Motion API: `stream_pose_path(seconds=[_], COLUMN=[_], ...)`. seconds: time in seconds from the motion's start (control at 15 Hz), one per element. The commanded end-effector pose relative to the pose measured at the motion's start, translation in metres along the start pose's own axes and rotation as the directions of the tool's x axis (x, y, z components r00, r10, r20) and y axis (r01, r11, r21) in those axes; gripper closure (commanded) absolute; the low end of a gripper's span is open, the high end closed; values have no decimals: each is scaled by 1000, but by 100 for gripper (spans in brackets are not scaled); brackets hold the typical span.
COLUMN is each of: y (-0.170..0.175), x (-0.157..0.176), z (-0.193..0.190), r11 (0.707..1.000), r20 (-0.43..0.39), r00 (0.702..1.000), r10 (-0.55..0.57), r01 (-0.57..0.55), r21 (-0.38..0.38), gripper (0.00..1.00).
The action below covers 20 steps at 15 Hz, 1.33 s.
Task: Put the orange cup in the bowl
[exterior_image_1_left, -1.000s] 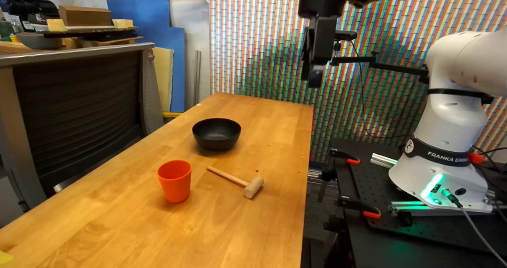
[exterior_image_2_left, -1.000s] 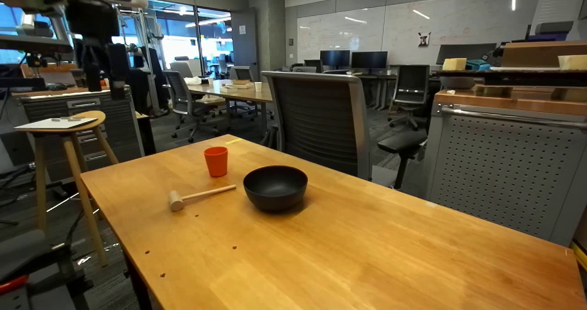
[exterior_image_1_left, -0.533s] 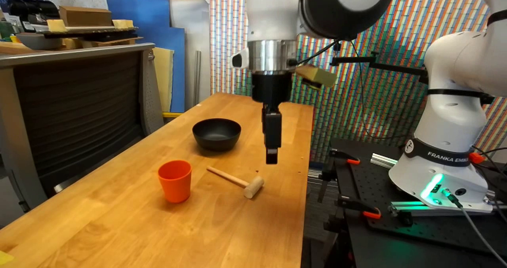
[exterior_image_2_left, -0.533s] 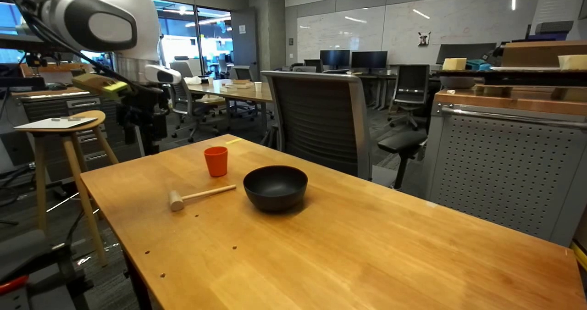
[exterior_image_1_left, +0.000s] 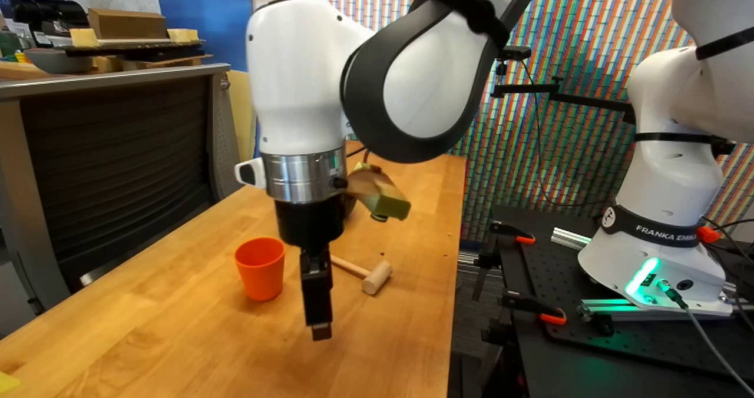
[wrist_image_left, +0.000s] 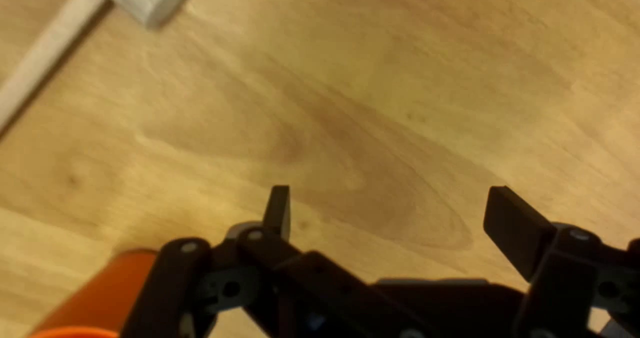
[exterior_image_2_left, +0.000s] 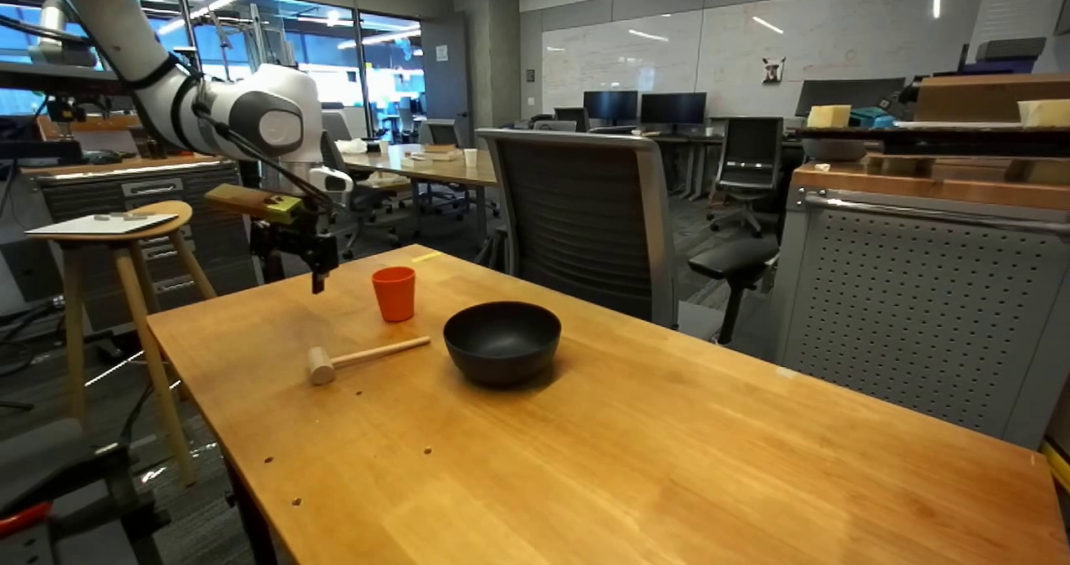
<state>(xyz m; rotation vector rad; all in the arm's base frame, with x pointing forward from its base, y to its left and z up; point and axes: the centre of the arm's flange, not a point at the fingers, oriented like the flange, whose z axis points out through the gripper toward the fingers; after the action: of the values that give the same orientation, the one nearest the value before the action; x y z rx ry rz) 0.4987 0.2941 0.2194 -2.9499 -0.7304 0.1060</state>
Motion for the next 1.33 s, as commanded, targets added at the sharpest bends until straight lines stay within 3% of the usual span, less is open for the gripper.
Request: stream_pose_path(seconds=[0.0,0.2,0.4,0.67,0.87,1.07,1.27], y=[-44,-74,-74,-19,29,68,85], x=[83,108,126,130,128,121,108], z=[-2,-19,-40,-72,-87,-83,-74], r11=[993,981,964,923,887,844,823], r20=[-48,-97,-160,-283,-323,-303,-225], r00=[994,982,972,953,946,939,931], r10=[-101,-160,-172,-109,16,161,289], r01=[98,148,133,-8,-163,-290,-361], r21=[-66,-123,-230,-384,-433,-451,-438], gripper=[0,0,0,0,0,0,0])
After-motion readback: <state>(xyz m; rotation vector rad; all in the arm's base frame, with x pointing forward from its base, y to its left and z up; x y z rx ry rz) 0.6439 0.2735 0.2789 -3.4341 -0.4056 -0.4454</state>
